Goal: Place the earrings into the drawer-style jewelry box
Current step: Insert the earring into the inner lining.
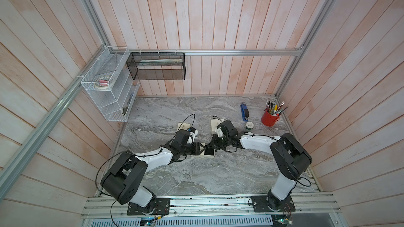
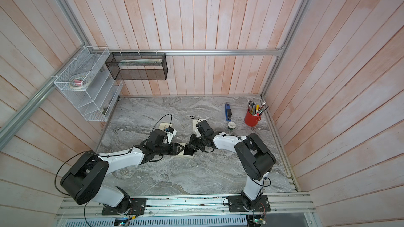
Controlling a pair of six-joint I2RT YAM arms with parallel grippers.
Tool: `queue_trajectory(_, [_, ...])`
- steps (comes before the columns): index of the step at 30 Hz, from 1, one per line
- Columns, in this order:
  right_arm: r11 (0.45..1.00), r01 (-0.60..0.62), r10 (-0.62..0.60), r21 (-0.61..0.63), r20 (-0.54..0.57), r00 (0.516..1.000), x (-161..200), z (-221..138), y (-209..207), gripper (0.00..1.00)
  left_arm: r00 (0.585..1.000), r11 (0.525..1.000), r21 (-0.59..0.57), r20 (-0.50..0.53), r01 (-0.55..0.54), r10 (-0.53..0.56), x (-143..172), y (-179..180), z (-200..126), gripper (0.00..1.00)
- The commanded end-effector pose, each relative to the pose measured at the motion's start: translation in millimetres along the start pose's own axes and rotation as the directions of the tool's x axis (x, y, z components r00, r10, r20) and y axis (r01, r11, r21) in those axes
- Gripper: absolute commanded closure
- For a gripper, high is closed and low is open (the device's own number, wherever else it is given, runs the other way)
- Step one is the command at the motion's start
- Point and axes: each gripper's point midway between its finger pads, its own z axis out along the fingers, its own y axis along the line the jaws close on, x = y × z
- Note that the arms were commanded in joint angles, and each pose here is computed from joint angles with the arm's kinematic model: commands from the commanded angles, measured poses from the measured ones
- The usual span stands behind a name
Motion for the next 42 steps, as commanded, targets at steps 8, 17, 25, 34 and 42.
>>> queue_trajectory(8, [0.999, 0.005, -0.004, 0.053, -0.021, 1.0, 3, 7, -10, 1.0, 1.0, 1.0, -0.002, -0.012, -0.007, 0.007, 2, 1, 3, 0.56])
queue_trajectory(17, [0.995, 0.004, -0.002, 0.096, -0.014, 1.0, 3, 6, -18, 1.0, 1.0, 1.0, -0.011, -0.014, -0.004, 0.004, 3, 3, 4, 0.56])
queue_trajectory(25, [0.997, 0.069, -0.07, 0.037, 0.018, 0.997, -4, -3, 3, 1.0, 1.0, 1.0, -0.024, -0.002, -0.013, 0.013, -4, 1, 1, 0.56])
queue_trajectory(34, [0.953, 0.278, -0.297, 0.12, 0.184, 0.937, -17, -47, 7, 0.91, 0.993, 0.997, -0.043, 0.097, -0.063, 0.067, -39, -15, -14, 0.48])
queue_trajectory(42, [0.758, 0.568, -0.618, 0.32, 0.072, 0.783, -5, -82, -31, 0.77, 0.993, 0.997, -0.028, 0.093, -0.075, 0.077, -34, -24, -13, 0.47])
